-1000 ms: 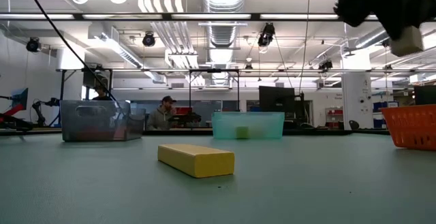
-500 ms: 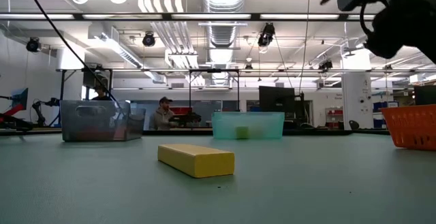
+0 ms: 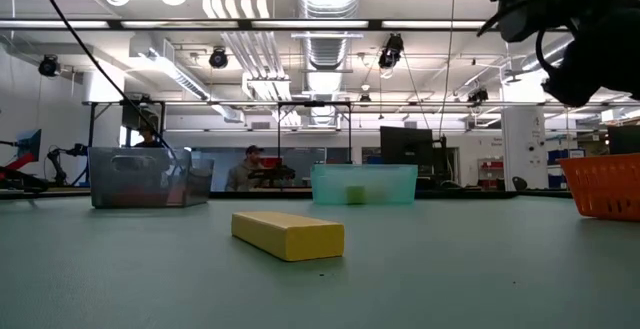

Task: Sort & place blocks by color
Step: Put the light brown block into the orange bin, then put the yellow block into the green bin

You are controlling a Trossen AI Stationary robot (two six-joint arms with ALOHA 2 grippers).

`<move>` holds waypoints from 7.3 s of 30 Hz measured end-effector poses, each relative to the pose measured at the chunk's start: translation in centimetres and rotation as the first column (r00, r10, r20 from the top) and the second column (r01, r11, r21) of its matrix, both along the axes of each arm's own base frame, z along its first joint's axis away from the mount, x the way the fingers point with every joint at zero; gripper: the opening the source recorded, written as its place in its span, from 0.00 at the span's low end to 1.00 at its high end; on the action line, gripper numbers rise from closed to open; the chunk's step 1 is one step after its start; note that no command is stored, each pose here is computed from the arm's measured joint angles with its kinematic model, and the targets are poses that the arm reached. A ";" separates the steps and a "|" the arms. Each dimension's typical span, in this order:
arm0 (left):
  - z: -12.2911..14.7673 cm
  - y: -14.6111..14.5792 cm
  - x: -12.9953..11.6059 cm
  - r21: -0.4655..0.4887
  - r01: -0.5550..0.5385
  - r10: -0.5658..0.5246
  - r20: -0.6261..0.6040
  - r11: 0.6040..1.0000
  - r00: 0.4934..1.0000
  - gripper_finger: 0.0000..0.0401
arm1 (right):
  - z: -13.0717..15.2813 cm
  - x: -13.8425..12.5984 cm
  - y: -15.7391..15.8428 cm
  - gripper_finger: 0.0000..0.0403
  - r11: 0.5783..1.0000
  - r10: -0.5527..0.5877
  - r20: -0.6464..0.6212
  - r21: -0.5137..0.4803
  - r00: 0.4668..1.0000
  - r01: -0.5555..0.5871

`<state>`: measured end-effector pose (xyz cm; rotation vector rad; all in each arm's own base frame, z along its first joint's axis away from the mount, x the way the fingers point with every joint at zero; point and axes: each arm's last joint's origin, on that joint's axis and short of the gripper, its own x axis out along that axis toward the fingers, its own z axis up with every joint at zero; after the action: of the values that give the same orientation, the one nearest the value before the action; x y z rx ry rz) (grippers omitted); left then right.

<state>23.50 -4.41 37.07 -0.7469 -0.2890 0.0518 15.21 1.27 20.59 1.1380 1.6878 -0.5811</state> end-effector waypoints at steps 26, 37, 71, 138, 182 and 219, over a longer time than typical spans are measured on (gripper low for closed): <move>-0.1 0.2 0.0 0.001 -0.008 0.008 -0.005 1.000 1.000 0.45 | 3.6 2.6 0.0 0.47 0.996 -0.089 0.117 -0.008 0.989 0.091; -0.1 0.2 0.0 0.001 -0.007 0.007 -0.004 1.000 1.000 0.45 | 9.8 7.6 0.7 0.45 0.971 -0.113 0.429 -0.144 0.896 0.192; 1.4 0.3 -1.9 0.024 0.097 -0.099 0.073 0.995 0.992 0.45 | 2.9 29.3 10.2 0.45 0.976 0.095 0.346 -0.218 0.933 -0.019; 3.0 0.8 -4.2 0.090 0.062 -0.075 0.142 0.994 0.987 0.45 | -6.3 31.1 13.1 0.61 0.983 0.040 0.227 -0.183 0.973 0.002; 2.9 0.8 -4.1 0.088 0.058 -0.070 0.138 0.994 0.988 0.45 | -5.8 30.9 12.5 0.28 0.966 0.166 0.197 -0.229 0.966 -0.119; 3.0 1.8 -4.3 0.054 -0.166 0.159 0.119 0.985 0.980 0.45 | 6.5 25.7 1.5 0.28 0.822 0.498 0.126 -0.383 0.858 -0.421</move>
<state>19.19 -2.63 40.03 -0.6624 -0.4587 0.1545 40.88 2.72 27.14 0.4877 1.5181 -0.3963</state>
